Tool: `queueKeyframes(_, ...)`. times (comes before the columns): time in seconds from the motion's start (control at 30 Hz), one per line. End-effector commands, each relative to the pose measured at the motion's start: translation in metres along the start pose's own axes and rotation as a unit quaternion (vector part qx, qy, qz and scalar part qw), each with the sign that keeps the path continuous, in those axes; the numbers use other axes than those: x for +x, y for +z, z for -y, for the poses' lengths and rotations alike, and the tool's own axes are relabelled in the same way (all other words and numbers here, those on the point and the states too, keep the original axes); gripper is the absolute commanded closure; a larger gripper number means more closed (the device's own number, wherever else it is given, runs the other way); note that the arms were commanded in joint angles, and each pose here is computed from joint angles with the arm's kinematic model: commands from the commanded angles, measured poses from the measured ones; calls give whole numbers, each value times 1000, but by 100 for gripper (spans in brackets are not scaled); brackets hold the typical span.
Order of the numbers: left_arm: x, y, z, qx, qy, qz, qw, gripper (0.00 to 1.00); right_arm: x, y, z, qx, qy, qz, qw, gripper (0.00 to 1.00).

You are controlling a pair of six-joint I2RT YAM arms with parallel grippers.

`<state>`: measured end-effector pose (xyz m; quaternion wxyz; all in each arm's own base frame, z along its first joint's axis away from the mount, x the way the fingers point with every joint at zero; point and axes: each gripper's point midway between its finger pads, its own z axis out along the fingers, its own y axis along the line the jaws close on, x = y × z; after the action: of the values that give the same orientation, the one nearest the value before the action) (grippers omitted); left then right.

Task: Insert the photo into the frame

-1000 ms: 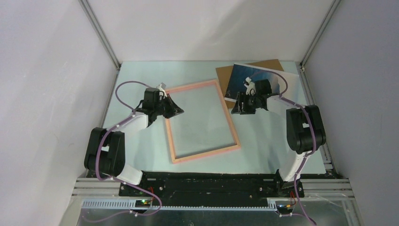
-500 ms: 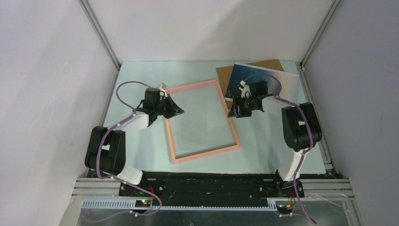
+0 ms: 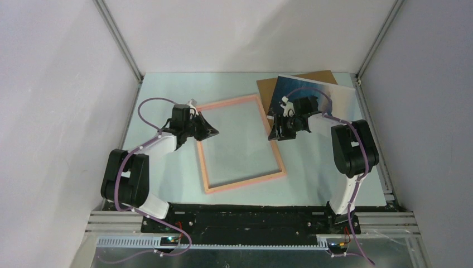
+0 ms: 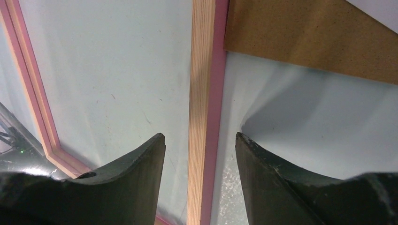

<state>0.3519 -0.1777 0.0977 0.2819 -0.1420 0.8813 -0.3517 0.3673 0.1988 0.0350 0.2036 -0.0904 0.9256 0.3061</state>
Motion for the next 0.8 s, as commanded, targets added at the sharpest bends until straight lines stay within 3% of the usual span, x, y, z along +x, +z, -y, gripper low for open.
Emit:
queueKeyframes(0.0, 3, 1, 15, 30, -1, -2, 1000, 100, -11, 2, -8, -17, -18, 8, 1000, 40)
queueKeyframes(0.77, 22, 2, 8, 22, -40, -5, 999, 100, -4, 6, -8, -19, -6, -6, 1000, 44)
